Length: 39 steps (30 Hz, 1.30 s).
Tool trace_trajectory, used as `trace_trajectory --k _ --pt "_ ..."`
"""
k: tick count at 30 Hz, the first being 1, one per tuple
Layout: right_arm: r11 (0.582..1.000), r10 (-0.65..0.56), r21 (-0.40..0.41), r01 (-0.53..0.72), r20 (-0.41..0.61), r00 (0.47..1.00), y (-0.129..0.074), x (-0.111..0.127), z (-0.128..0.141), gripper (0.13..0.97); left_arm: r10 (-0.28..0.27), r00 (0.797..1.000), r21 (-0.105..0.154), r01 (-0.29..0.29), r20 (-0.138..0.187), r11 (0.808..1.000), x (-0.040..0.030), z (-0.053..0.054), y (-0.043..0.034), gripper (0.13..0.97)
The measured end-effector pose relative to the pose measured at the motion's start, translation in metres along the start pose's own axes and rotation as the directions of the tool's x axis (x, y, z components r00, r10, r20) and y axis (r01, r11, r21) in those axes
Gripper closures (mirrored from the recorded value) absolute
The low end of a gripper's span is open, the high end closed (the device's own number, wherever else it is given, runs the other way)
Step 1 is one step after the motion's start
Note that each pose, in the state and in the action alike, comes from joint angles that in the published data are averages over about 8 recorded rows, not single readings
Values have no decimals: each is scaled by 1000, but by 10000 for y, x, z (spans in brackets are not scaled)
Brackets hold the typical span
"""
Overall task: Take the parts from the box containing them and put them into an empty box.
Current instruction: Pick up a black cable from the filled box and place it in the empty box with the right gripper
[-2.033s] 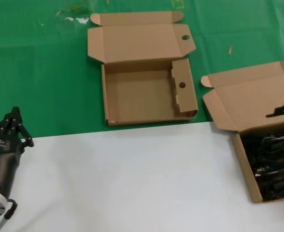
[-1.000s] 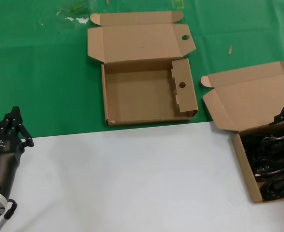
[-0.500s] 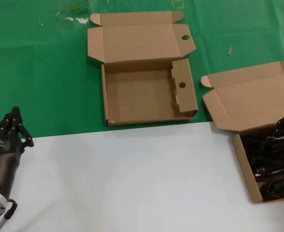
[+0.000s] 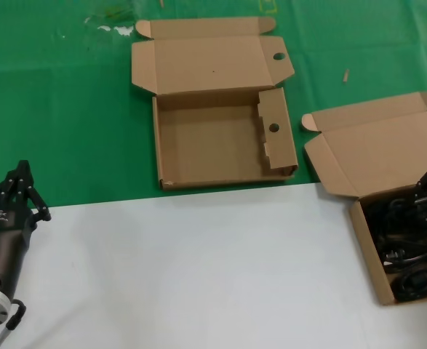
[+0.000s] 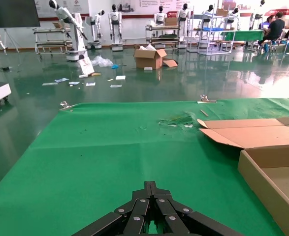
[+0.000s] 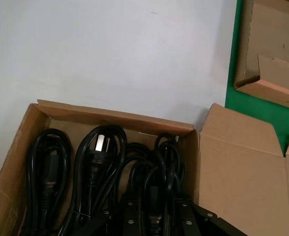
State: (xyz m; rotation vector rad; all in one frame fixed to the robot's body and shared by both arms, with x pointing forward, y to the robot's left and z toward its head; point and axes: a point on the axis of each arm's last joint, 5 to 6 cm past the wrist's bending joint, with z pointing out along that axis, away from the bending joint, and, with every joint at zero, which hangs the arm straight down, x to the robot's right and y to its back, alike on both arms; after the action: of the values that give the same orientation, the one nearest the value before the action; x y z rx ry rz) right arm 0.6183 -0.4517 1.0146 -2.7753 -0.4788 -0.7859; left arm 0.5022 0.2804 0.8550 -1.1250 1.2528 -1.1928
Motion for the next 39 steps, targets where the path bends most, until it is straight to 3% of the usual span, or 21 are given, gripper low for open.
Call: trace_trajectory --k 11,23,31,39 --pt "1000 26 0 -26 1 1000 -226 171 -380 859 0 1000 0 0 0 1000 0 0 0 957" --pt "995 35 100 -27 -84 996 -812 635 -747 859 0 1000 0 0 0 1000 0 0 0 957" --pt "983 -1 180 31 -167 986 -1325 1094 -615 859 0 1000 0 0 0 1000 0 0 0 957" --pt "968 -10 242 63 -212 977 -1776 1498 -179 859 0 1000 0 0 0 1000 0 0 0 957"
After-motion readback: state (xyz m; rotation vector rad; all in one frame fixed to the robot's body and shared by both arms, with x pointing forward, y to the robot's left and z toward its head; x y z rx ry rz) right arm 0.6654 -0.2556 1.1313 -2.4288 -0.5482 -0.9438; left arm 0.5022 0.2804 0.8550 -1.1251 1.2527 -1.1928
